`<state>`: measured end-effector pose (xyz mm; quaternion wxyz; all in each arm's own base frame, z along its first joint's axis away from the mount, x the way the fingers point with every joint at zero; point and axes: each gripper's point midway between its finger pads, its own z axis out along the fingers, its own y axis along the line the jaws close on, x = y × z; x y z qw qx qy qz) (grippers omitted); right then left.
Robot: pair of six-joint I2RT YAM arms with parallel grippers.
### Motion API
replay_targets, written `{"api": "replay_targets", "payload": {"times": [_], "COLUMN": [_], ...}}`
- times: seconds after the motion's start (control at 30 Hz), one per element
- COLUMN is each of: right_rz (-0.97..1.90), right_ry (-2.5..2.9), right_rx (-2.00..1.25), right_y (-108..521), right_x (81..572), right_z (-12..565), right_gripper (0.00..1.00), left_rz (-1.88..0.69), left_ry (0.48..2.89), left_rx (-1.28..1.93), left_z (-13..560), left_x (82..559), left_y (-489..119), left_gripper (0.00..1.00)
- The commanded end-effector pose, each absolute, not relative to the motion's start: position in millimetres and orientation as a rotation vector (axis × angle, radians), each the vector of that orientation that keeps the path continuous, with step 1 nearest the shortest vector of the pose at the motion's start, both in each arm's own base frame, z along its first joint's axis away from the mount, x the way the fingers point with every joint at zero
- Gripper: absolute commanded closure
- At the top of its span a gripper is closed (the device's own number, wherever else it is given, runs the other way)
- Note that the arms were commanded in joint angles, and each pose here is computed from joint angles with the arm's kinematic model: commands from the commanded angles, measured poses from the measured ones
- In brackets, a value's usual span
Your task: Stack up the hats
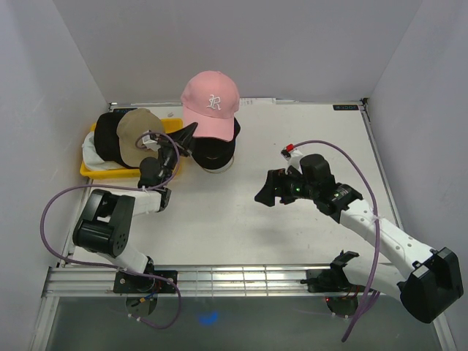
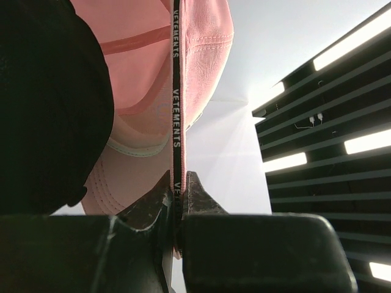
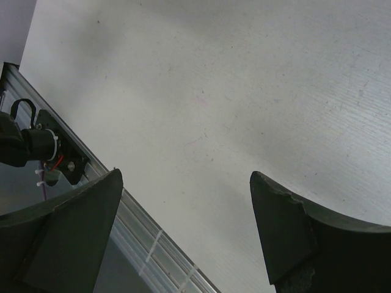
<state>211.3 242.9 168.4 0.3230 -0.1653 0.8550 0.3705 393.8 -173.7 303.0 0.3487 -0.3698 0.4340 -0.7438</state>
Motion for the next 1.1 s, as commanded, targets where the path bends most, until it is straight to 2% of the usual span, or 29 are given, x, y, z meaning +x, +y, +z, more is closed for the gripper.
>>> {"api": "replay_targets", "payload": {"times": [0.0, 0.43, 1.07], "right_rz": [1.000, 1.027, 1.030], "right_ry": [2.162, 2.143, 2.139], "right_rx": [-0.421, -0.400, -0.395], "right_y": [246.8, 247.5, 257.0], "right_x": [217.4, 215.1, 229.1], "right_z": [194.0, 204.0, 216.5], "right_gripper": [0.10, 0.10, 0.10], "left_rz": [-2.077, -2.077, -2.004], "left_ry": [0.757, 0.794, 0.963], "left_rx": [-0.579, -0.602, -0.748], "left_z": [395.2, 380.6, 312.7], "left_x": [321.6, 308.8, 302.7], "left_y": [-152.2, -155.0, -157.9], "left_gripper": [1.00, 1.00, 1.00]}}
